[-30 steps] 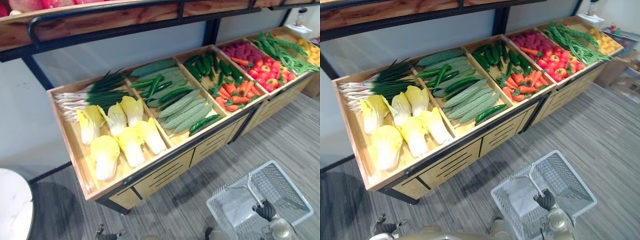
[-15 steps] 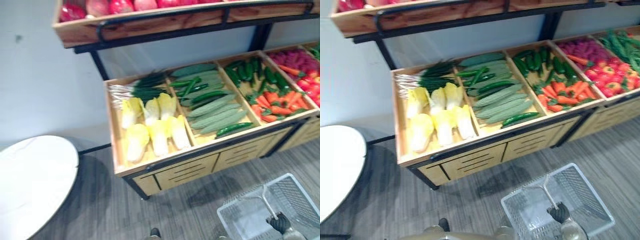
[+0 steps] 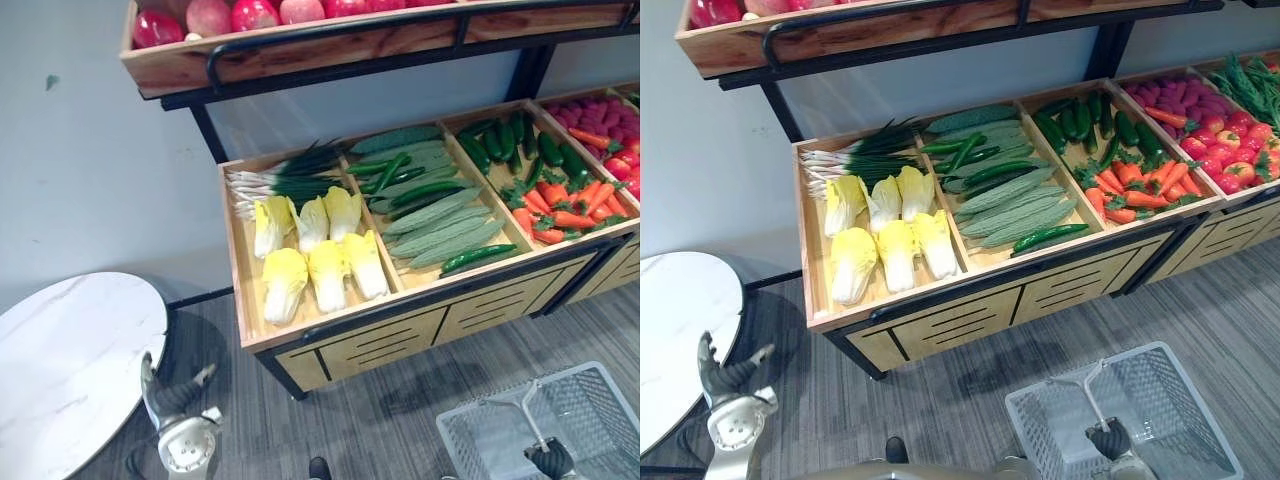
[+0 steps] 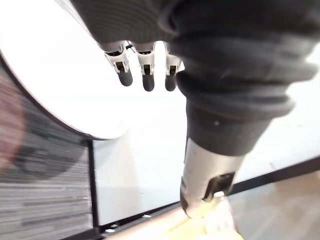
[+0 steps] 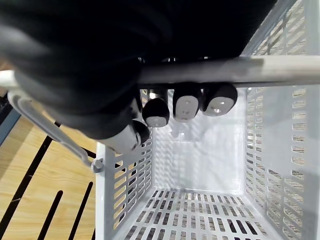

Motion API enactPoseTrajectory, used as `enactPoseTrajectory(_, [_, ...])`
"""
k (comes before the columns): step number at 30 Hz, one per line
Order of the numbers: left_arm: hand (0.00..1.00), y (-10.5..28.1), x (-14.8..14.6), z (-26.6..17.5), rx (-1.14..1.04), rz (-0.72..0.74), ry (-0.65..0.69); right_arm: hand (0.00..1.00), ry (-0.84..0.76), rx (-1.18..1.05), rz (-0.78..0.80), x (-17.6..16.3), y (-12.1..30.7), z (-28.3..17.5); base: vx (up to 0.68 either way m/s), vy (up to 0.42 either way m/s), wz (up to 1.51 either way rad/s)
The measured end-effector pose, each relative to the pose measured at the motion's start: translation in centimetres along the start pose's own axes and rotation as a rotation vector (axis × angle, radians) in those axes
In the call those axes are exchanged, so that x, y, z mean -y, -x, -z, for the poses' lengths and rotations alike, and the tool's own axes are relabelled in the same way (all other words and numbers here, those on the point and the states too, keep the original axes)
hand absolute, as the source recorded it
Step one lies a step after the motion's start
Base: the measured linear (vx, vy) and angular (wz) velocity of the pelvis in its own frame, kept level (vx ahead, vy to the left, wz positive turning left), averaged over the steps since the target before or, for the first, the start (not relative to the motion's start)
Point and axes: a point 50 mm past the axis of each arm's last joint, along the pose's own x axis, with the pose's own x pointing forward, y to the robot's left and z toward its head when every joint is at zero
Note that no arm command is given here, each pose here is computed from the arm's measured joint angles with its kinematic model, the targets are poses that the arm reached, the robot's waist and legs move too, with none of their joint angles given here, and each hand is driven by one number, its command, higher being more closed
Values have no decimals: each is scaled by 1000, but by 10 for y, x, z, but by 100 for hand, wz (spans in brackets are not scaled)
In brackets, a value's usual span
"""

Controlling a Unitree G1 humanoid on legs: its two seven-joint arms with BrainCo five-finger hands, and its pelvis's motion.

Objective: Pick vegetable in the basket

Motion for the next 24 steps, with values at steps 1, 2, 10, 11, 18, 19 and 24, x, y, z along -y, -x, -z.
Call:
enactPoseTrajectory(1, [0, -2, 2, -6, 23, 3, 15, 100, 5, 7, -4, -1, 0, -2, 108, -14, -16])
enactPoseTrajectory(2, [0, -6, 7, -13, 44, 10, 34, 100, 12, 18, -10, -3, 0, -4, 108, -15, -13])
enactPoseTrajectory(10, [0, -29, 22, -44, 141, 58, 41, 100, 47, 82, -52, -14, -5, -23, 57, -10, -18])
enactPoseTrajectory(11, [0, -31, 22, -45, 143, 55, 40, 100, 51, 87, -56, -15, -5, -24, 9, -8, -22])
enactPoseTrajectory(18, [0, -53, 37, -56, 135, 39, -23, 100, 74, 148, -60, -23, -10, -43, 1, 0, -15])
enactPoseTrajectory(19, [0, -56, 37, -59, 150, 41, -39, 100, 80, 159, -65, -24, -11, -47, 29, 9, -15])
enactPoseTrajectory(24, [0, -73, 38, -79, 197, 28, -66, 100, 70, 194, -53, -22, -15, -59, 32, 4, -12])
